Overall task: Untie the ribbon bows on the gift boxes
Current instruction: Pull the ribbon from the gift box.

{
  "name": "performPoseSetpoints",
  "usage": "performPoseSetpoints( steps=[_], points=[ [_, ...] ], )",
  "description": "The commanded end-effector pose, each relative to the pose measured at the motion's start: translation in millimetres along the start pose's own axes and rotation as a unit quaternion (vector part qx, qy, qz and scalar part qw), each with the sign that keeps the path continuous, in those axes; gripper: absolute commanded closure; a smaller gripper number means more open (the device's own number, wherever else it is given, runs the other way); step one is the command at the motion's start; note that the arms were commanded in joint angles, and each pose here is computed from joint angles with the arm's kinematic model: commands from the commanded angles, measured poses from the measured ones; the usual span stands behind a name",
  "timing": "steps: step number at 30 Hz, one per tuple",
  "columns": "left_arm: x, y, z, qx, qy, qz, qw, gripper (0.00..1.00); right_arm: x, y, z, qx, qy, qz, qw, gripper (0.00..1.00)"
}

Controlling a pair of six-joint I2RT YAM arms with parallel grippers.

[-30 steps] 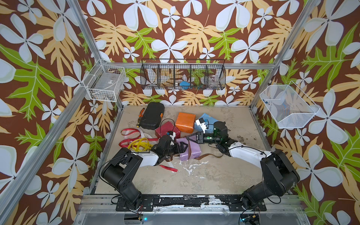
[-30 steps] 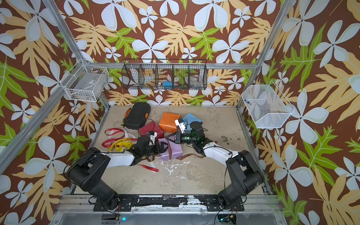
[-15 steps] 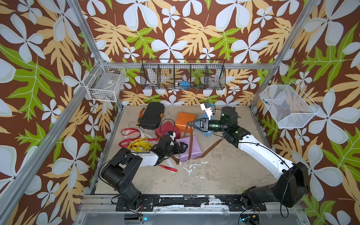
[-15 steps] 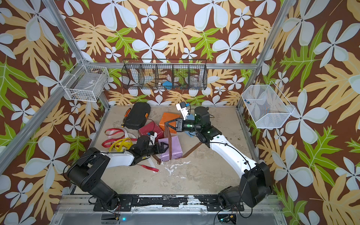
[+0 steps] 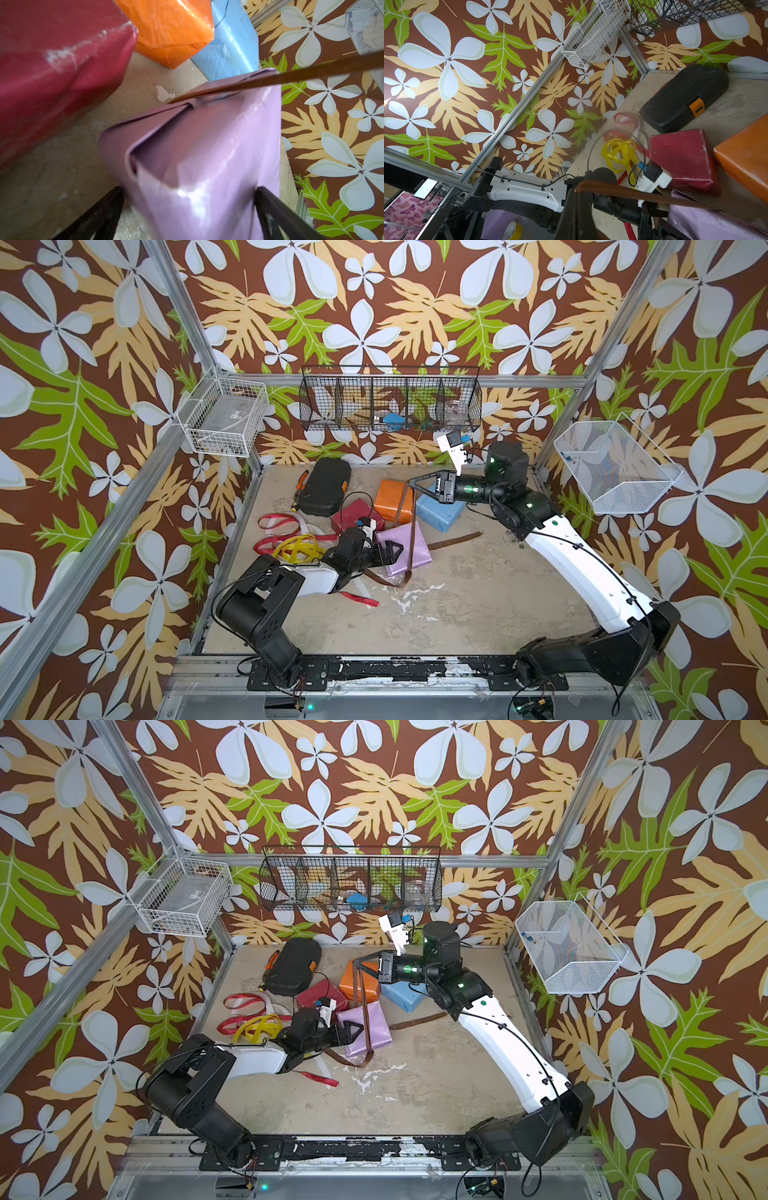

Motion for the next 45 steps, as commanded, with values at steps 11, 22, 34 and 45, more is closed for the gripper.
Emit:
performPoseSetpoints(
  steps=[11, 22, 34, 45],
  points=[
    [-11.4, -21.7, 13.8, 0.016, 0.037, 0.071, 0.997, 0.0, -14.0, -27.3, -45.8, 0.032, -0.069, 0.008, 0.997, 1.0],
    [18.4, -3.7, -3.0, -0.015, 0.084, 0.052, 0.995, 0.0, -8.7, -11.3, -51.6, 0.078, -0.134, 0.011, 0.988, 1.0],
    [26.4, 25.7, -24.6, -0.039, 0.086, -0.005, 0.996, 0.0, -14.0, -17.2, -63.0, 0.085, -0.141, 0.014, 0.986, 1.0],
    [-10.8, 24.5, -10.1, -0.078, 0.149, -0.021, 0.985, 0.0, -16.5, -10.2, -44.3, 0.08, -0.07, 0.001, 0.994, 1.0]
  ],
)
Point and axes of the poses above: each gripper's point midway between its finger pads, its own x axis back along the fingers, its own z axis along the line the jaws close on, y = z × x, the point moved 7 cm from there along x, back along the fingers, and after that the axes turned 5 degrees about x, right-handed, at the moved point
